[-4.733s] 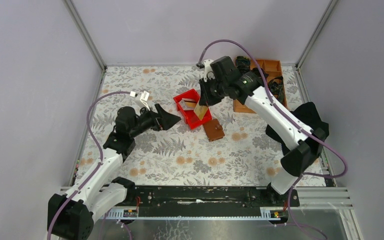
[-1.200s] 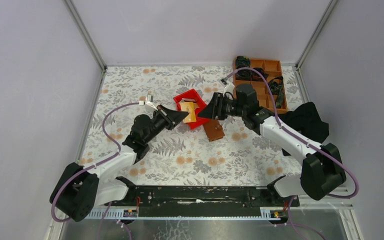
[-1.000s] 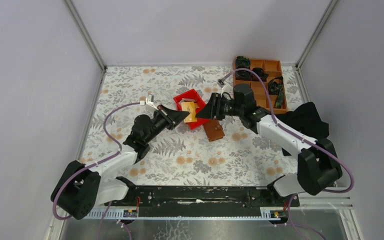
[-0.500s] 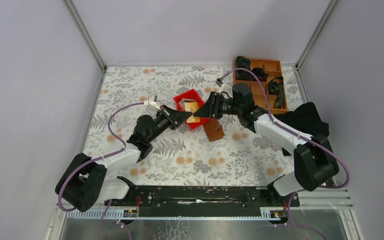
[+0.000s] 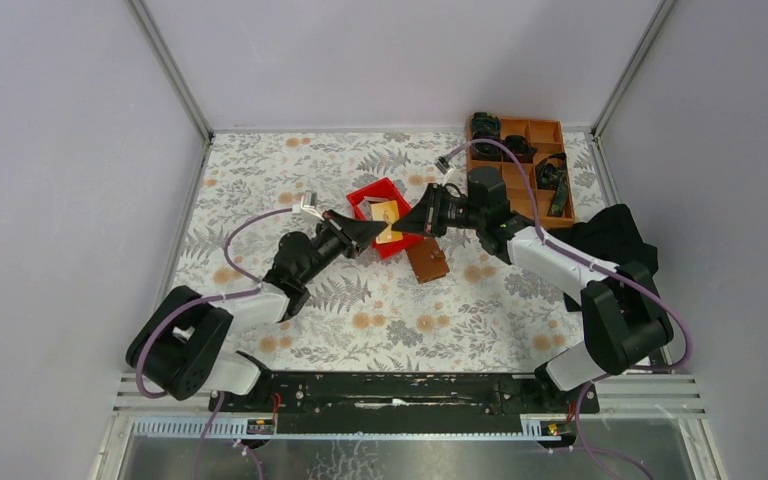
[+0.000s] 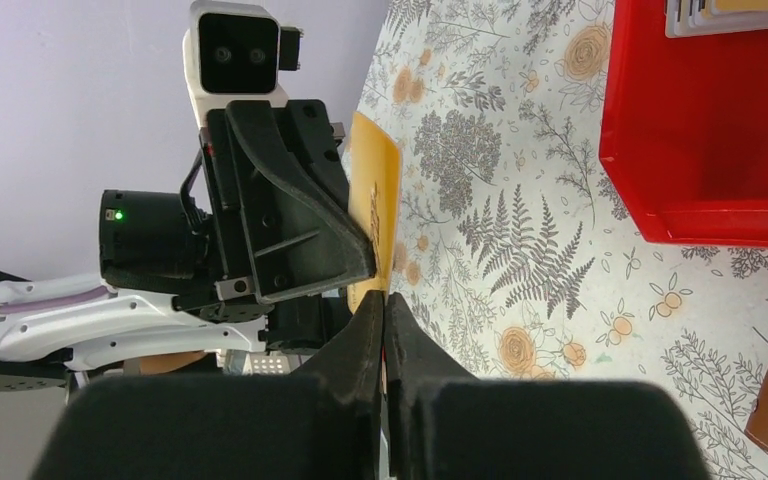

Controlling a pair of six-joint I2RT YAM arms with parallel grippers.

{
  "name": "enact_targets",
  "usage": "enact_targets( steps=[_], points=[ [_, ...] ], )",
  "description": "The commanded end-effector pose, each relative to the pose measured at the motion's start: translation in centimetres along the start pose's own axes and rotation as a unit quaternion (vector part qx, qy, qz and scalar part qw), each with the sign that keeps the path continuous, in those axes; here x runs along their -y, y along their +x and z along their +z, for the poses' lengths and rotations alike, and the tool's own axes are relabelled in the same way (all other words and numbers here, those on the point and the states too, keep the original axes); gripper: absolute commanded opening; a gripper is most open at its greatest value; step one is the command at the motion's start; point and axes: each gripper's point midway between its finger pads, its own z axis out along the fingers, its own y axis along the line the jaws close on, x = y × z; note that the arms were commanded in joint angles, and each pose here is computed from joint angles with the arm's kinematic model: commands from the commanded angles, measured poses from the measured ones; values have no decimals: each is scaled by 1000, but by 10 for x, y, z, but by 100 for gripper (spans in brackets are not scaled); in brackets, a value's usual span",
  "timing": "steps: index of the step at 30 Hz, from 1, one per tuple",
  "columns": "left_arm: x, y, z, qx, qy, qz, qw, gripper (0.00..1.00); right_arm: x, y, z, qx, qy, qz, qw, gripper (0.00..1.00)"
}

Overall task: Put the credit cards into the card holder
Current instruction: Pick up the credit card from the storage box, then move the storage box to the center of the board.

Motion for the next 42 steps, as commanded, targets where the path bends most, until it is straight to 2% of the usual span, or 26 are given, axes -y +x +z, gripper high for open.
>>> enact_targets(
  steps=[1,2,7,11,17,21,30,36,42],
  points=[
    [14,10,1,-18,39,-8,999,22,-33,4,1,-20,-55,-30,998,0],
    [12,10,0,-16,35,-8,999,32,-34,4,0,-21,-51,-36,998,0],
    [-9,5,-8,6,-17,18,1000,52,-29,-1,-10,-25,8,-73,997,0],
    [-34,2,-17,15,-81,47,995,58,-10,-2,-23,-29,87,-90,992,0],
    [-66,5,-28,13,-147,70,986,58,23,0,-47,-38,202,-111,972,0],
    [-81,18,-27,-10,-183,102,978,53,47,5,-62,-55,269,-125,953,0],
    [-104,55,-7,-78,-242,162,953,20,76,17,-73,-101,327,-129,931,0],
    [-135,74,2,-118,-295,174,932,10,88,23,-72,-130,349,-141,917,0],
    [-155,82,12,-132,-328,179,918,7,101,28,-66,-153,363,-146,908,0]
  ],
)
